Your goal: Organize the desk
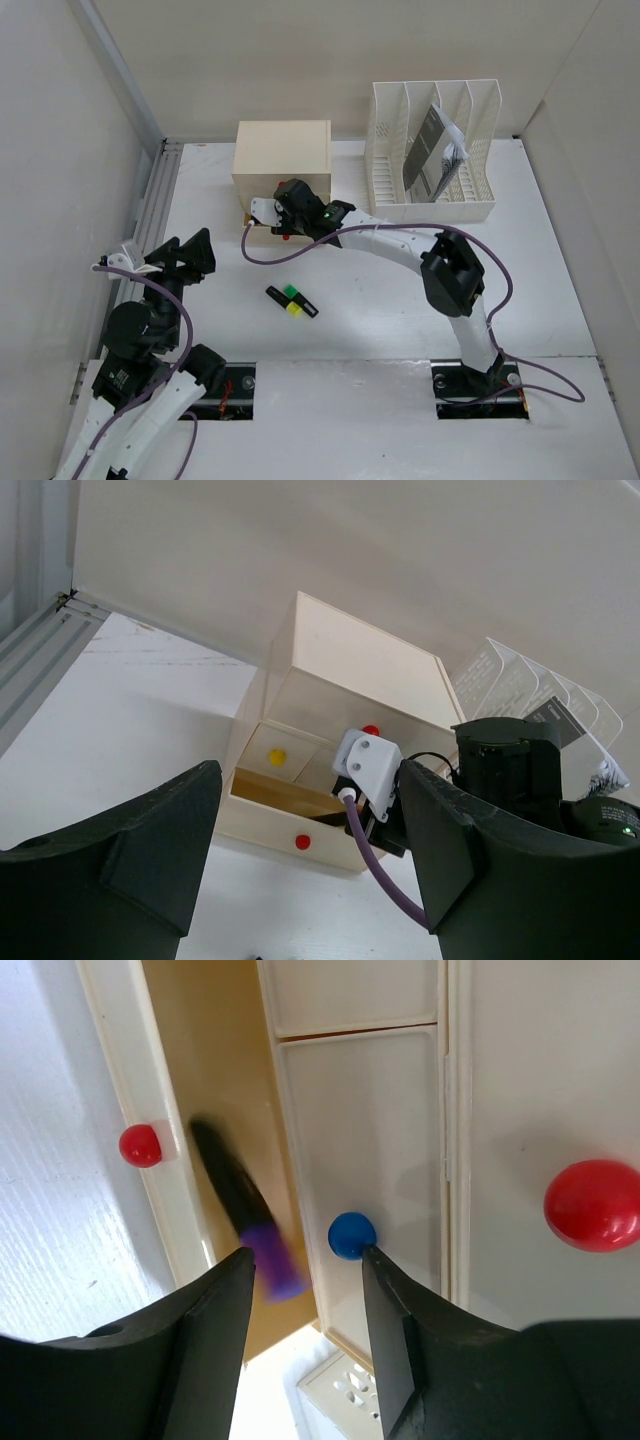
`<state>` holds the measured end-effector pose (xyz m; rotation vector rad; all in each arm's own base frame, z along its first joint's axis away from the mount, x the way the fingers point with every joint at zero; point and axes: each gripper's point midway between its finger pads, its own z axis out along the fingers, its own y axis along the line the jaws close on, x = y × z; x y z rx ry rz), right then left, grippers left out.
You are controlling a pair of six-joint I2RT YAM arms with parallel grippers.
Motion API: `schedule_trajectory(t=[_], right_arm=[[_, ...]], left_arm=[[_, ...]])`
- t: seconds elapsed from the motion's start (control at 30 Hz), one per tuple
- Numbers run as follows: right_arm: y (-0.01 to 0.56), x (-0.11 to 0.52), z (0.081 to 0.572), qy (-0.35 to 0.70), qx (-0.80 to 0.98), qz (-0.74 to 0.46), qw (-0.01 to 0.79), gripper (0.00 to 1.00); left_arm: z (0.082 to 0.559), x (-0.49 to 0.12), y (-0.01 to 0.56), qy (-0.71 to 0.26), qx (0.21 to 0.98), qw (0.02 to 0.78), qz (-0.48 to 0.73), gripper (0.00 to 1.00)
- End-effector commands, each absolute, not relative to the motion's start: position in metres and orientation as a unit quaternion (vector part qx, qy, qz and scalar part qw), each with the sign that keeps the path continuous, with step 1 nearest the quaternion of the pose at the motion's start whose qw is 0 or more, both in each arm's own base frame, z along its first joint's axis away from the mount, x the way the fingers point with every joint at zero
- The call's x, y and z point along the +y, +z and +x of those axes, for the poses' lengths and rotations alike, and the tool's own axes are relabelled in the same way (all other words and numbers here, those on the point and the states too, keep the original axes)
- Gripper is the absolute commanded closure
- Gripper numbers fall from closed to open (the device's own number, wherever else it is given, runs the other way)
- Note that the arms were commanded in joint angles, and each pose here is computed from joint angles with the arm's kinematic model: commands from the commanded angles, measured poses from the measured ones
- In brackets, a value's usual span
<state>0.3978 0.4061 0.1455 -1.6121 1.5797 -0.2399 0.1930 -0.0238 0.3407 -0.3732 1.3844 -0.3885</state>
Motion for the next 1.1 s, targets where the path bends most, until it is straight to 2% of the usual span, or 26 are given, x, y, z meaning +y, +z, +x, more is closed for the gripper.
schedule_trajectory(t=[0.0,0.33,0.43,0.47,0.6,0.73,0.87,0.9,1.0,1.07], right_arm=[[0.176,0.413,0.399,-0.080,0.632,-0.624,0.453,0.47],[0.202,0.420,0.381,-0.048,0.631,-0.614,0.472,0.44],[0.220,0.421,0.361,0.000,0.644,-0.600,0.474,0.51],[0.221,0.428,0.347,0.043,0.643,-0.607,0.466,0.59],[0.217,0.433,0.292,0.178,0.657,-0.601,0.419,0.79],[0.175,0.426,0.239,0.235,0.682,-0.604,0.339,0.81],[0.132,0.420,0.214,0.255,0.743,-0.569,0.244,0.83],[0.126,0.417,0.211,0.255,0.753,-0.560,0.234,0.83],[0.123,0.422,0.202,0.286,0.755,-0.542,0.232,0.75],[0.124,0.425,0.202,0.296,0.757,-0.530,0.241,0.75]], left_arm=[[0.191,-0.023,0.350,-0.185,0.615,0.748,-0.168,0.31],[0.191,-0.023,0.350,-0.185,0.615,0.748,-0.168,0.31],[0.191,-0.023,0.350,-0.185,0.615,0.748,-0.168,0.31],[0.191,-0.023,0.350,-0.185,0.615,0.748,-0.168,0.31],[0.191,-0.023,0.350,-0.185,0.615,0.748,-0.168,0.31],[0.191,-0.023,0.351,-0.188,0.614,0.747,-0.171,0.31],[0.191,-0.023,0.351,-0.188,0.614,0.747,-0.171,0.31],[0.191,-0.023,0.351,-0.188,0.614,0.747,-0.171,0.31],[0.189,-0.021,0.352,-0.187,0.610,0.749,-0.175,0.31],[0.189,-0.021,0.352,-0.187,0.610,0.749,-0.175,0.31]])
